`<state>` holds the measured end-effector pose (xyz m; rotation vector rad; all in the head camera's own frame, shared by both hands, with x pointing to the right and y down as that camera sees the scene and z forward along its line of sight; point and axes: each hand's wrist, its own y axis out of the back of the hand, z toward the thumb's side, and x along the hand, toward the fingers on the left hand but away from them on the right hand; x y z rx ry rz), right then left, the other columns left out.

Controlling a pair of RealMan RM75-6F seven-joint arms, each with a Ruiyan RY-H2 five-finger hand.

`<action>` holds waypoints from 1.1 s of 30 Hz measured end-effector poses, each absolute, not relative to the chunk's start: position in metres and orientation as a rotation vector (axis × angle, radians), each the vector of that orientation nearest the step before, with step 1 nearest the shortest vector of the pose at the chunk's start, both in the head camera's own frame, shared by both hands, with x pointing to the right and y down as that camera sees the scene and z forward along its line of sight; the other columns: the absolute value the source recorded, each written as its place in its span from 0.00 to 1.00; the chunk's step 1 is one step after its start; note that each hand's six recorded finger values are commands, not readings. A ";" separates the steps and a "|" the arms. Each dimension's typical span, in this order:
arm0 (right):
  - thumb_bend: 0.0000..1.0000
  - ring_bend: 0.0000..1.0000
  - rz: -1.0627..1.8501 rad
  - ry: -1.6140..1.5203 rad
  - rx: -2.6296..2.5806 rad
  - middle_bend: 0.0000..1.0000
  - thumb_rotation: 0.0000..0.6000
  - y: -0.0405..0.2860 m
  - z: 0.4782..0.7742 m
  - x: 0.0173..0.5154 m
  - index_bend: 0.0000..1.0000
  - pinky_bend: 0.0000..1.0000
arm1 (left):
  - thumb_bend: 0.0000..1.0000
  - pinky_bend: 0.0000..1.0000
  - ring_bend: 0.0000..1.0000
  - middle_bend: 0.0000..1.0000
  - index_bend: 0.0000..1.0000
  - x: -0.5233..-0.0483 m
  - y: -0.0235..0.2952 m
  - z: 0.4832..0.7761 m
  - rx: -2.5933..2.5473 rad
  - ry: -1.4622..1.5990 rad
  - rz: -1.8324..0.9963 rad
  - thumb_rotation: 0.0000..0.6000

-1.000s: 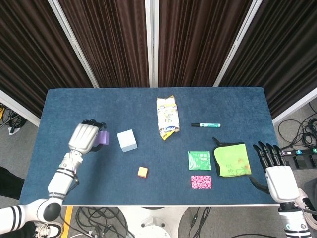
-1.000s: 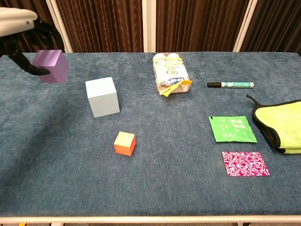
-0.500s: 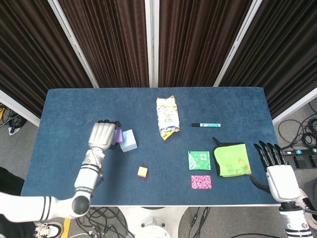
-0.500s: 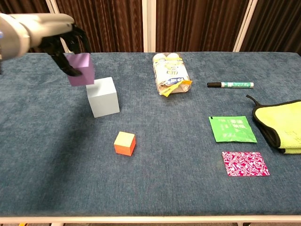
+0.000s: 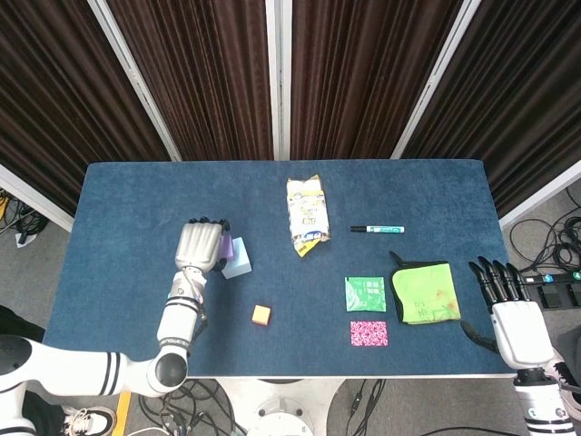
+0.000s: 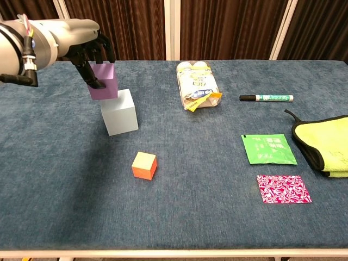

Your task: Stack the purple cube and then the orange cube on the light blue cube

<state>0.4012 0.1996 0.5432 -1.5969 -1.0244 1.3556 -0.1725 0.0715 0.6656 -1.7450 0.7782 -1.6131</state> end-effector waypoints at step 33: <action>0.13 0.00 1.376 -1.029 -1.579 0.04 1.00 0.197 0.545 0.403 0.02 0.00 | 0.31 0.29 0.30 0.57 0.38 -0.165 0.068 0.685 -1.819 0.802 -1.667 1.00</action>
